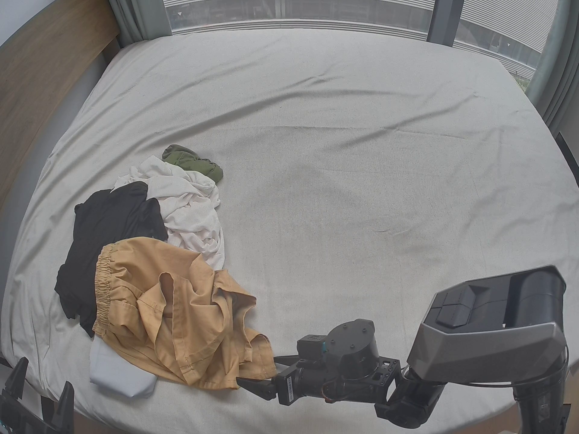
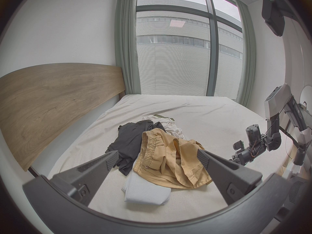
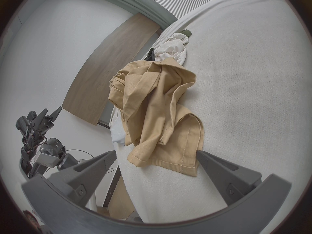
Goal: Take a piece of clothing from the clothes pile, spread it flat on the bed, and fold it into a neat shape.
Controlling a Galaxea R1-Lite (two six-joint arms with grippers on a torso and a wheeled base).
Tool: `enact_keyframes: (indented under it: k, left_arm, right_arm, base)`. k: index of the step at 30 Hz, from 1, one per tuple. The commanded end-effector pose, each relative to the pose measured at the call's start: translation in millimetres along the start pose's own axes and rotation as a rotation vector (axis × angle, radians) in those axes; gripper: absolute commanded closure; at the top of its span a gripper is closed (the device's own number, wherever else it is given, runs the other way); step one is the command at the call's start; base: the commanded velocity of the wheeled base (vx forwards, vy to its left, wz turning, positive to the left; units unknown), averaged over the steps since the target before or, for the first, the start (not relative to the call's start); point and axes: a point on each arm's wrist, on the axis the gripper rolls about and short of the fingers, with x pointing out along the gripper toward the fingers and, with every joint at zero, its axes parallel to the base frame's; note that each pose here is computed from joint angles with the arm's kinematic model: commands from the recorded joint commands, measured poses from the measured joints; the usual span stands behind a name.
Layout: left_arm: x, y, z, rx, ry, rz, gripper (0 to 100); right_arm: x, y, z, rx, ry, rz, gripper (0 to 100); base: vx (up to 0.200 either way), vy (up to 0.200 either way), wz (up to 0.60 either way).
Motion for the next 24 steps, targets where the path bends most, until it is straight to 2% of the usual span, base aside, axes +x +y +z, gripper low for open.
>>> enact_keyframes:
  k: [1,2,19,20,24]
  left_arm:
    - [0,0,-5,0.000,0.004,0.001,0]
    - [0,0,-5,0.000,0.003,0.001,0]
    - [0,0,-5,0.000,0.003,0.001,0]
    - [0,0,-5,0.000,0.003,0.001,0]
    - [0,0,-5,0.000,0.003,0.001,0]
  right_arm:
    - [6,-2,-6,0.000,0.009,-0.001,0]
    - [6,-3,-6,0.001,0.009,-0.002,100]
    - [4,-9,2,0.002,-0.038,-0.047,100]
    - [3,-10,2,0.003,-0.038,-0.050,0]
    - [-4,-15,7,0.013,-0.047,-0.068,0]
  base:
    - [0.000,0.000,0.00]
    - [0.000,0.000,0.00]
    - [0.000,0.000,0.00]
    - [0.000,0.000,0.00]
    - [0.000,0.000,0.00]
